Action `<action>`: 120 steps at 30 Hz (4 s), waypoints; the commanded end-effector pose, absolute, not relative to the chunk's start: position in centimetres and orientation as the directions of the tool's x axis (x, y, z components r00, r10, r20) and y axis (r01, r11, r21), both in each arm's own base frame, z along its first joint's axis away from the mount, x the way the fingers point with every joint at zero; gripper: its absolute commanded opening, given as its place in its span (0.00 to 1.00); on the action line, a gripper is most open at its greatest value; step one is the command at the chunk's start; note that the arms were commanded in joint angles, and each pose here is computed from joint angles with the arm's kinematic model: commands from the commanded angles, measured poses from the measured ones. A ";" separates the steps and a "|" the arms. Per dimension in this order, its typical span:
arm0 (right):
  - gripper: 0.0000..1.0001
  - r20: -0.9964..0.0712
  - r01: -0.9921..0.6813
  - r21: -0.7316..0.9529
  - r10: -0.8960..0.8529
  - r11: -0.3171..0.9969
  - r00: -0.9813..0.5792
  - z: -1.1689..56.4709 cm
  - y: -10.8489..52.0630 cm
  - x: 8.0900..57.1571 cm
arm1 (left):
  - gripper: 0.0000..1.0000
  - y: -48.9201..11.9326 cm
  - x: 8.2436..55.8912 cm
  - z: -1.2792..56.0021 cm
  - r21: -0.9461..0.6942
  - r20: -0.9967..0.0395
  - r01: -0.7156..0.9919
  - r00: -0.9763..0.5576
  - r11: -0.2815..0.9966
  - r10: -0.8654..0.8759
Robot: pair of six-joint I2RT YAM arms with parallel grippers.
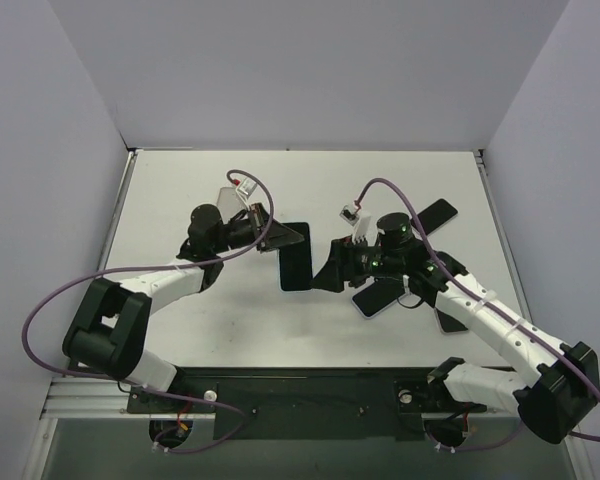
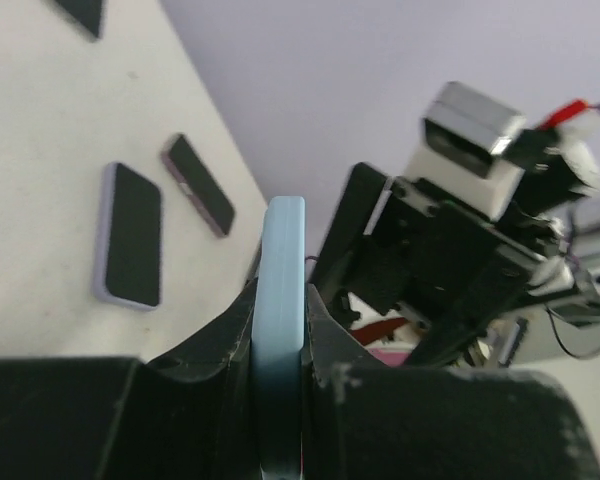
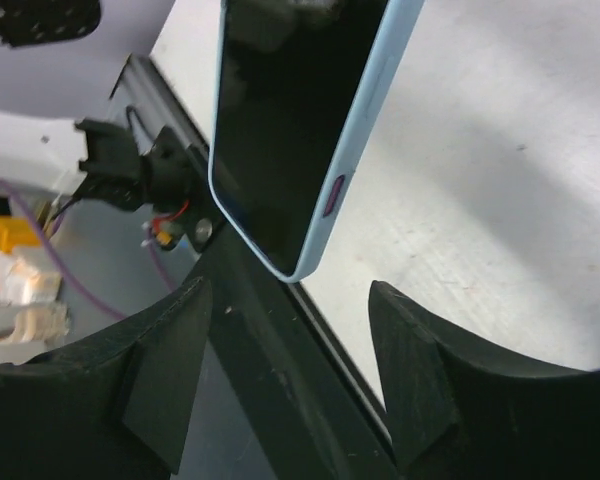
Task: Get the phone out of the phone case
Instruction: Adjust the phone, then remove the phone case from the phone.
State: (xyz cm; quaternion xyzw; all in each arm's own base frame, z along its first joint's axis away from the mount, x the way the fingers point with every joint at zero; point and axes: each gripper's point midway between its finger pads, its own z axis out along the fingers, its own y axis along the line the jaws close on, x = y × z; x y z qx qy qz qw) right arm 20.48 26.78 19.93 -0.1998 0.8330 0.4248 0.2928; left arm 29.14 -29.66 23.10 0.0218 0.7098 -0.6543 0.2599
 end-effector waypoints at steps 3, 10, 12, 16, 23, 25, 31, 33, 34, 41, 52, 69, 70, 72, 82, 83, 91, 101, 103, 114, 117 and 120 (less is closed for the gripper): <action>0.42 -0.645 -0.642 0.686 -0.124 0.342 -0.754 22.1 29.1 17.3 | 0.00 -29.1 23.5 32.8 -0.793 -0.533 0.579 -0.809 -0.186 -0.246; 0.29 -0.666 -0.670 0.695 -0.118 0.263 -0.737 23.2 30.4 16.6 | 0.00 -28.9 22.7 35.1 -0.784 -0.523 0.575 -0.814 -0.233 -0.253; 0.26 -0.673 -0.678 0.692 -0.118 0.248 -0.730 23.4 30.5 16.4 | 0.00 -28.8 22.6 35.5 -0.783 -0.521 0.576 -0.814 -0.238 -0.257; 0.21 -0.691 -0.698 0.684 -0.118 0.215 -0.713 23.8 30.7 16.0 | 0.00 -28.7 22.4 36.4 -0.788 -0.502 0.561 -0.824 -0.253 -0.262; 0.00 -0.783 -0.807 0.569 -0.197 0.156 -0.590 23.8 30.9 14.5 | 0.00 -28.2 21.5 38.8 -0.800 -0.432 0.489 -0.871 -0.347 -0.232; 0.00 -0.846 -0.875 0.464 -0.223 0.137 -0.484 23.6 30.8 14.4 | 0.00 -28.0 21.3 39.2 -0.827 -0.359 0.406 -0.914 -0.390 -0.189; 0.00 -0.927 -0.972 0.231 -0.295 0.039 -0.232 24.1 31.7 13.2 | 0.00 -27.5 19.9 39.9 -0.841 -0.294 0.298 -0.952 -0.451 -0.081; 0.00 -0.912 -0.986 0.151 -0.376 0.064 -0.164 23.4 32.0 13.2 | 0.00 -27.5 19.2 39.9 -0.848 -0.289 0.282 -0.956 -0.449 -0.055; 0.00 -0.900 -0.990 0.112 -0.415 0.082 -0.136 23.5 31.8 13.5 | 0.00 -27.5 18.9 39.9 -0.849 -0.287 0.276 -0.957 -0.450 -0.045; 0.00 -0.901 -0.972 -0.096 -0.433 0.214 -0.006 25.0 31.9 17.8 | 0.00 -26.9 14.2 43.6 -0.798 -0.352 0.295 -0.936 -0.526 0.009; 0.44 -0.789 -0.679 0.559 0.052 0.475 -0.612 24.9 31.7 20.4 | 0.00 -25.7 18.0 42.0 -0.784 -0.490 0.564 -0.819 -0.259 -0.298; 0.50 -0.853 -0.852 0.522 0.044 0.041 -0.520 32.4 32.9 12.0 | 0.00 -25.6 19.7 42.2 -0.777 -0.478 0.548 -0.834 -0.309 -0.276; 0.49 -0.853 -0.851 0.522 0.058 0.052 -0.519 32.5 32.8 12.3 | 0.00 -25.6 19.7 42.3 -0.775 -0.485 0.554 -0.830 -0.304 -0.274; 0.45 -0.848 -0.845 0.529 0.092 0.079 -0.522 32.7 32.7 12.9 | 0.00 -25.8 19.7 42.2 -0.781 -0.486 0.550 -0.833 -0.296 -0.265; 0.37 -0.843 -0.834 0.537 0.099 0.125 -0.528 32.7 33.2 14.6 | 0.00 -25.3 18.6 43.1 -0.754 -0.490 0.554 -0.832 -0.352 -0.261; 0.35 -0.840 -0.830 0.542 0.088 0.134 -0.535 32.1 33.3 14.8 | 0.00 -25.2 18.6 43.3 -0.760 -0.474 0.540 -0.841 -0.362 -0.260; 0.24 -0.847 -0.826 0.531 0.081 0.190 -0.526 30.6 32.7 16.7 | 0.00 -24.0 16.8 45.2 -0.724 -0.411 0.462 -0.885 -0.513 -0.219; 0.24 -0.775 -0.270 0.519 0.313 0.811 -0.549 26.5 28.6 27.3 | 0.00 -26.8 15.0 45.6 -0.733 -0.437 0.477 -0.876 -0.484 -0.202; 0.25 -0.789 -0.178 0.427 0.270 0.886 -0.551 24.2 27.3 28.4 | 0.00 -27.1 15.2 45.7 -0.731 -0.417 0.464 -0.884 -0.501 -0.212; 0.56 -0.730 -0.460 0.520 0.095 0.720 -0.676 24.9 26.3 21.9 | 0.00 -25.2 23.4 39.9 -0.809 -0.464 0.569 -0.773 -0.149 -0.432; 0.58 -0.694 -0.460 0.619 0.169 0.637 -0.700 27.2 26.0 20.5 | 0.00 -24.7 25.4 38.0 -0.828 -0.485 0.561 -0.737 -0.026 -0.471; 0.58 -0.678 -0.526 0.718 0.284 0.456 -0.678 32.0 27.4 19.3 | 0.00 -24.2 26.5 37.4 -0.838 -0.477 0.545 -0.710 0.024 -0.518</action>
